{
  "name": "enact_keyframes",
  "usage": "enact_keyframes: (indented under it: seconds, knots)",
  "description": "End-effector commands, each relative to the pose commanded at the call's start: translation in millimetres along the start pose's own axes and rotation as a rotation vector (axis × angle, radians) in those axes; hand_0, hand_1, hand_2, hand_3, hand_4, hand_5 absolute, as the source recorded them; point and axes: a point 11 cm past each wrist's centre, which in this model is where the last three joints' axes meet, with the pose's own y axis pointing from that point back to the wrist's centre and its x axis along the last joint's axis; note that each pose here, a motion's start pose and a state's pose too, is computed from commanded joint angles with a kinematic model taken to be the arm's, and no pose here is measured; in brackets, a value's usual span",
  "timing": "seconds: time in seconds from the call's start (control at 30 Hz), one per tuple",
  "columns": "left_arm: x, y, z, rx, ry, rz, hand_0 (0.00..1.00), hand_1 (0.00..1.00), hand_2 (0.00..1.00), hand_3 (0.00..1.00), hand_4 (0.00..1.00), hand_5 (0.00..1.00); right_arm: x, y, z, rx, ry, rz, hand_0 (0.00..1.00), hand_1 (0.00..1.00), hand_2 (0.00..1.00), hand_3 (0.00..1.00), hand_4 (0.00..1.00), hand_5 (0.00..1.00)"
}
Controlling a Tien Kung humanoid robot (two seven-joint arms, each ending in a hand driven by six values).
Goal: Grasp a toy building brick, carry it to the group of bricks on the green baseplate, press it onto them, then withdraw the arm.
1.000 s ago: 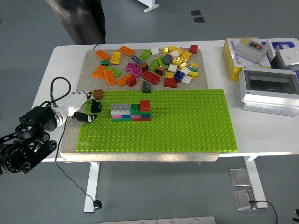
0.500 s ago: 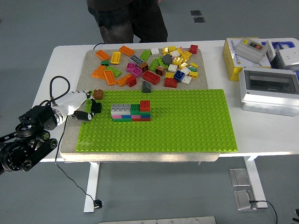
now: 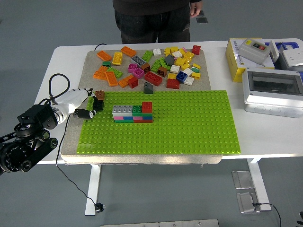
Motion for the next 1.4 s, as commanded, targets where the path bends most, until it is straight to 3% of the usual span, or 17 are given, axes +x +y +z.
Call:
enact_keyframes:
  seconds: [0.23, 0.47, 0.67, 0.83, 0.97, 1.4]
  knots:
    - [15.6, 8.2, 2.4, 0.006, 0.063, 0.031, 0.998, 0.998, 0.998, 0.519, 0.531, 0.248, 2.3, -0.3, 2, -0.001, -0.006, 0.004, 0.698, 0.666, 0.665, 0.670, 0.364, 0.815]
    - [17.4, 23.8, 6.3, 0.054, 0.112, 0.005, 0.998, 0.998, 0.998, 0.512, 0.542, 0.238, 6.3, -0.8, 4, 0.001, -0.019, 0.012, 0.698, 0.666, 0.664, 0.671, 0.363, 0.816]
    - [34.2, 35.6, 36.2, 0.049, 0.178, 0.024, 0.998, 0.998, 0.998, 0.508, 0.558, 0.226, 7.7, -1.0, 6, 0.002, -0.020, 0.016, 0.697, 0.666, 0.660, 0.671, 0.365, 0.817]
    - [49.0, 43.5, 76.6, -0.036, 0.185, 0.061, 0.998, 0.998, 0.998, 0.511, 0.575, 0.227, 7.5, -0.9, 7, 0.002, -0.019, 0.016, 0.698, 0.666, 0.660, 0.671, 0.364, 0.817]
    - [44.4, 44.2, 97.4, -0.081, 0.187, 0.049, 0.998, 0.998, 0.998, 0.514, 0.580, 0.224, 7.0, -0.9, 6, 0.002, -0.021, 0.015, 0.698, 0.666, 0.660, 0.671, 0.364, 0.817]
    - [19.6, 34.1, 115.7, -0.109, 0.156, -0.001, 0.998, 0.992, 0.998, 0.517, 0.569, 0.204, 4.7, -0.6, 5, 0.003, -0.022, 0.011, 0.697, 0.666, 0.659, 0.673, 0.362, 0.815]
